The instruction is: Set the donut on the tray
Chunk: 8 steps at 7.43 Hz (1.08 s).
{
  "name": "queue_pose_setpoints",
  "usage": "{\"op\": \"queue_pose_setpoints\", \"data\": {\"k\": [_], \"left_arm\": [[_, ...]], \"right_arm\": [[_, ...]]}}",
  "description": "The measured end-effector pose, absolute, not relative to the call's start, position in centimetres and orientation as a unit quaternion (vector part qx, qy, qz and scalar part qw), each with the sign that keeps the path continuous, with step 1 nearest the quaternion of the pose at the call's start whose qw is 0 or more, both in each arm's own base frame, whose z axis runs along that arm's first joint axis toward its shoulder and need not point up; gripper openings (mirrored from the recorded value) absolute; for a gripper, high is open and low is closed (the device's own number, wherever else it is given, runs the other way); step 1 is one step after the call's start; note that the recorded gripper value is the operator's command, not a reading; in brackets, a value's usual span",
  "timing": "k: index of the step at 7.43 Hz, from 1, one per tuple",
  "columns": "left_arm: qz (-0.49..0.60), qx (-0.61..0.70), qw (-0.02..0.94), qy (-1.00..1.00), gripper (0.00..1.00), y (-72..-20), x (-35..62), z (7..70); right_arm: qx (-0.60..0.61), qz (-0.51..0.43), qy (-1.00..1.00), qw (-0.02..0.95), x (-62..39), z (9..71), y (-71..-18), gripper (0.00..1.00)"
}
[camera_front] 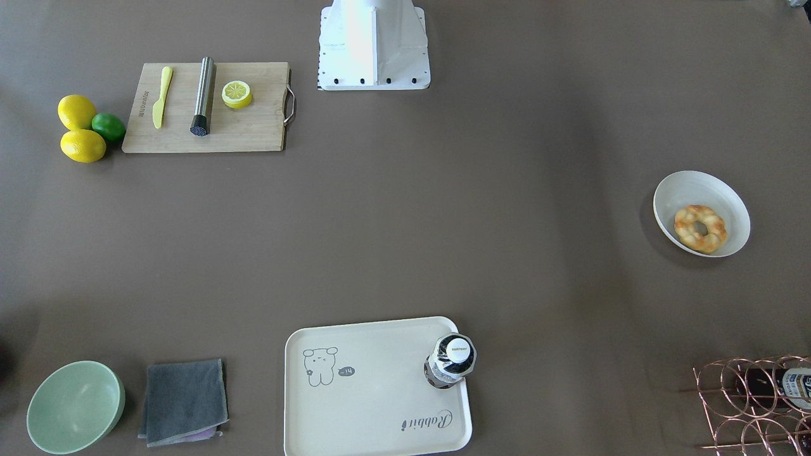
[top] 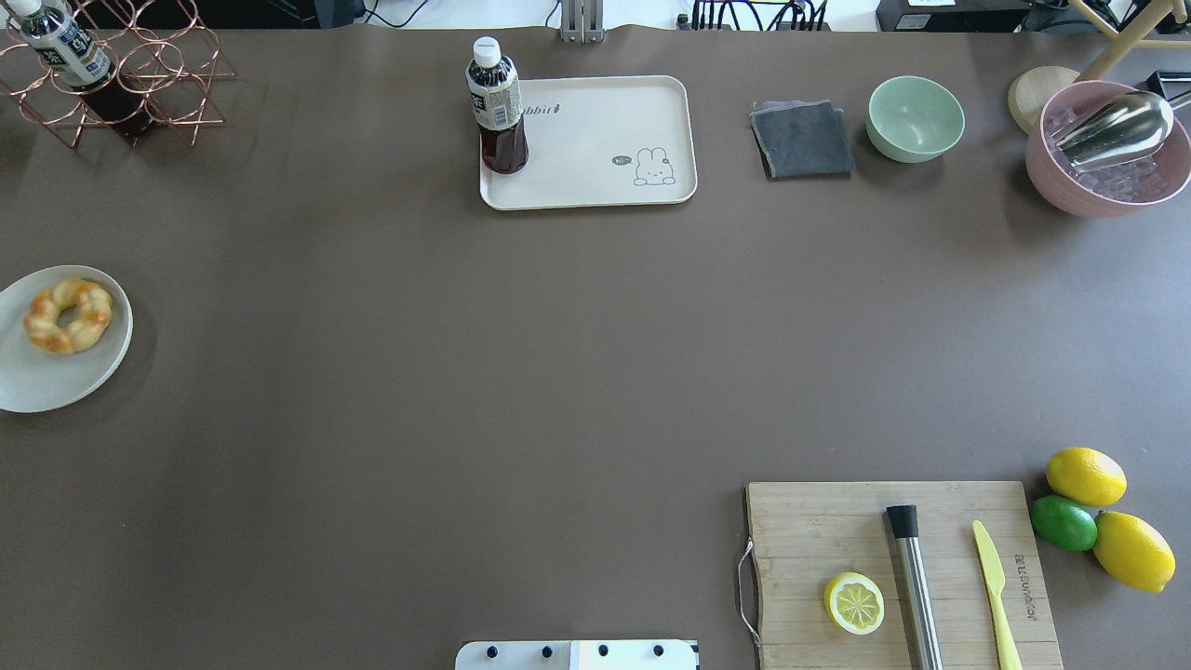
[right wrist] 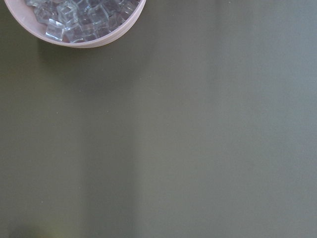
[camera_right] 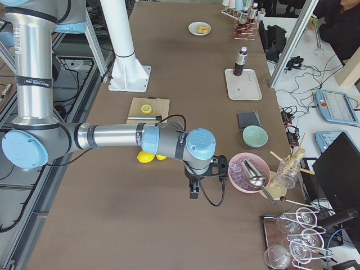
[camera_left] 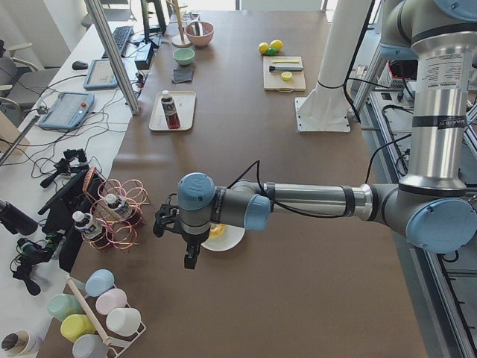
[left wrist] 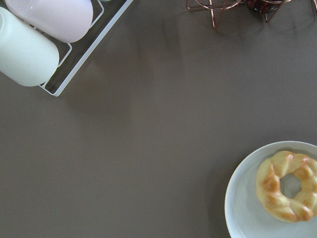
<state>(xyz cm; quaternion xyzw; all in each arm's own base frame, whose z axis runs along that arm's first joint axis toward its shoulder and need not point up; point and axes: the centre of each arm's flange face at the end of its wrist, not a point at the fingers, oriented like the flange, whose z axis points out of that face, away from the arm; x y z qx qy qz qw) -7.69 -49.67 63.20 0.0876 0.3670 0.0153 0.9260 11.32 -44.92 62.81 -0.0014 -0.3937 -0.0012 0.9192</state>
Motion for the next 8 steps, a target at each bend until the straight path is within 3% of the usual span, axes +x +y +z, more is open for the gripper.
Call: {"op": "queue_pose_setpoints", "data": {"k": [8], "left_arm": [[0.02,0.102,0.926,0.363,0.98,-50.4,-7.6,61.8]], "right_arm": [[0.007,-0.005,-0.395,0.919,11.3,62.3,-45.4,1.0]]}}
